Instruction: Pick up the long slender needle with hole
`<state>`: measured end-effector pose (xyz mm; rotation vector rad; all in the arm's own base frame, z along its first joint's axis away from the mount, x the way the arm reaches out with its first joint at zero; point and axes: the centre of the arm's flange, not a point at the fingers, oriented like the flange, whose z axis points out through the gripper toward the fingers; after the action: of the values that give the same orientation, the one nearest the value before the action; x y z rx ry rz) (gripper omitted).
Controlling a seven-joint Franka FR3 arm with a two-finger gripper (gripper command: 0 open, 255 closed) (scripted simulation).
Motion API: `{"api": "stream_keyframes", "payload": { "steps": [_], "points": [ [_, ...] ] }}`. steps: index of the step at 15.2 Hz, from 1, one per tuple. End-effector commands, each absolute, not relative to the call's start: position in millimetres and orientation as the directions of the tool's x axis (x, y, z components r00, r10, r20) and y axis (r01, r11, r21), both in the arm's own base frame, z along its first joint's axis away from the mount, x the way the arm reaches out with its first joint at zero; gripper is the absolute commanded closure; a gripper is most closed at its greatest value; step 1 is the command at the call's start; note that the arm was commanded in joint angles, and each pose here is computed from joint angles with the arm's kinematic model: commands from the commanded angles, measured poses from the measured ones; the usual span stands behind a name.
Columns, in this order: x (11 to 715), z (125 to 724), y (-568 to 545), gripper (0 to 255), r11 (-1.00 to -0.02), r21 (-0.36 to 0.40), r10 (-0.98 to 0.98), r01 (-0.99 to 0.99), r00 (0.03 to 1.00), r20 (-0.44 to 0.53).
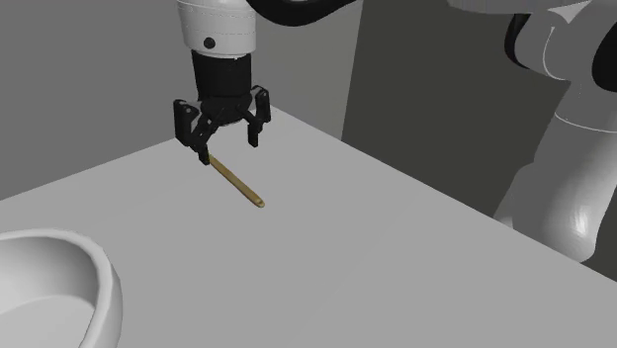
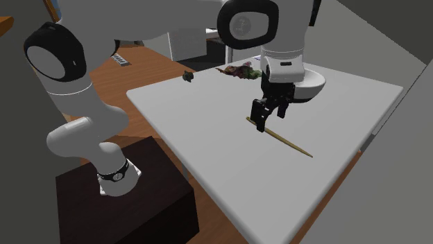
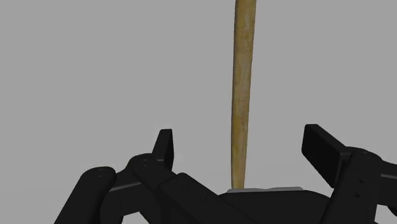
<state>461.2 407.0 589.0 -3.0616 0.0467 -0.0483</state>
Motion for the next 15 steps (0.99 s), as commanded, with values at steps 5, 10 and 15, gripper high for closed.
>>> {"api": "stream_keyframes", "payload": {
  "steps": [5, 10, 15],
  "points": [
    [466.9, 563.4, 418.3, 0, -0.996, -0.079, -0.037, -0.035, 0.999, 0.030],
    [466.9, 549.8, 418.3, 0, -0.996, -0.079, -0.037, -0.035, 0.999, 0.030],
    [467.0, 550.2, 418.4, 255, -0.996, -0.079, -0.037, -0.035, 0.999, 0.030]
  ]
}}
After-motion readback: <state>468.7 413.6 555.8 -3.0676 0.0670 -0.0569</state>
